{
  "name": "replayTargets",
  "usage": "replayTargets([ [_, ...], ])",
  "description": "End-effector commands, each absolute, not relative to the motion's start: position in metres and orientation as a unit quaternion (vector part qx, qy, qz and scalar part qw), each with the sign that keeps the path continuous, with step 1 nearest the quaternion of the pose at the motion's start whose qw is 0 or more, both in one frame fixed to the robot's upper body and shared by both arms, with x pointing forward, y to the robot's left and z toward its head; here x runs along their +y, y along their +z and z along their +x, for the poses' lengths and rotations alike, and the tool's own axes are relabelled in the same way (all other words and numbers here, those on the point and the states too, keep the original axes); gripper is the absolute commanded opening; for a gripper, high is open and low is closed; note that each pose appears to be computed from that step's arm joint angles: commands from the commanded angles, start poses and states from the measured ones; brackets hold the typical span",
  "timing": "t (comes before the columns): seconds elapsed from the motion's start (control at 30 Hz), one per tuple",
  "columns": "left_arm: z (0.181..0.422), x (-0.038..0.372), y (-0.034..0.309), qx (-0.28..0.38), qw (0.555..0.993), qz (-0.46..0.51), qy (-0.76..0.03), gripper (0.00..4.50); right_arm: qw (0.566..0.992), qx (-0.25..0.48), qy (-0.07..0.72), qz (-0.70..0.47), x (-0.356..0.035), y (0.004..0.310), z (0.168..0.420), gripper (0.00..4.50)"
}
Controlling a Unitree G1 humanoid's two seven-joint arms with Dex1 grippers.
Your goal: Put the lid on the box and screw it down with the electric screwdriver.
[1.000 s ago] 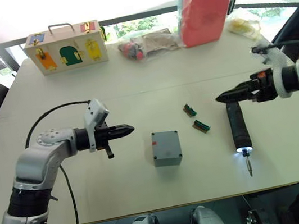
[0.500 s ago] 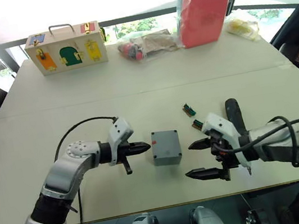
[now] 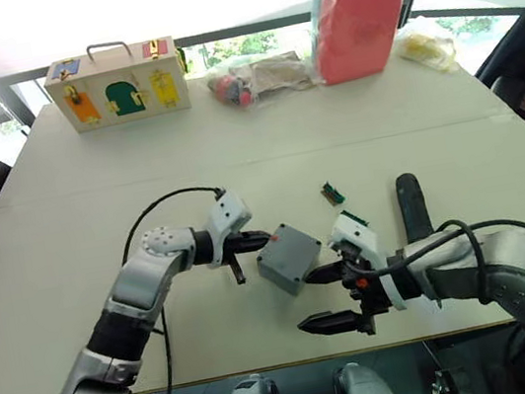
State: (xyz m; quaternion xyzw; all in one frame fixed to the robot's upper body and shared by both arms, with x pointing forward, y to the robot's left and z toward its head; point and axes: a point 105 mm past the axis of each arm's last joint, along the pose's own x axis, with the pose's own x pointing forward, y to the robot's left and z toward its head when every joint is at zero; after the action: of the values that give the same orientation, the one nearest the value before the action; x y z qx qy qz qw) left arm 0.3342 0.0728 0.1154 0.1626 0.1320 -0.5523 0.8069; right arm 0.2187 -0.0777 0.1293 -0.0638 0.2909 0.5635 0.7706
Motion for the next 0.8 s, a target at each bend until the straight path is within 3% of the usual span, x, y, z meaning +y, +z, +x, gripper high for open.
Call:
replayTargets([
  [0.03, 0.336, 0.086, 0.123, 0.121, 0.808, 0.187, -0.544, 0.0, 0.782, 0.271, 0.554, -0.093, -0.09, 0.144, 0.217, 4.43],
  [0.2, 0.311, 0.108, 0.113, 0.166, 0.784, 0.203, -0.563, 0.0, 0.81, 0.25, 0.502, -0.171, -0.116, 0.149, 0.243, 4.43],
  [0.4, 0.278, 0.109, 0.102, 0.21, 0.751, 0.184, -0.599, 0.0, 0.809, 0.221, 0.499, -0.22, -0.114, 0.137, 0.266, 4.43],
  [0.57, 0.271, 0.099, 0.099, 0.212, 0.748, 0.172, -0.605, 0.0, 0.792, 0.206, 0.53, -0.222, -0.1, 0.134, 0.264, 4.43],
  [0.8, 0.287, 0.085, 0.106, 0.178, 0.774, 0.154, -0.588, 0.0, 0.773, 0.217, 0.56, -0.206, -0.092, 0.131, 0.246, 4.43],
])
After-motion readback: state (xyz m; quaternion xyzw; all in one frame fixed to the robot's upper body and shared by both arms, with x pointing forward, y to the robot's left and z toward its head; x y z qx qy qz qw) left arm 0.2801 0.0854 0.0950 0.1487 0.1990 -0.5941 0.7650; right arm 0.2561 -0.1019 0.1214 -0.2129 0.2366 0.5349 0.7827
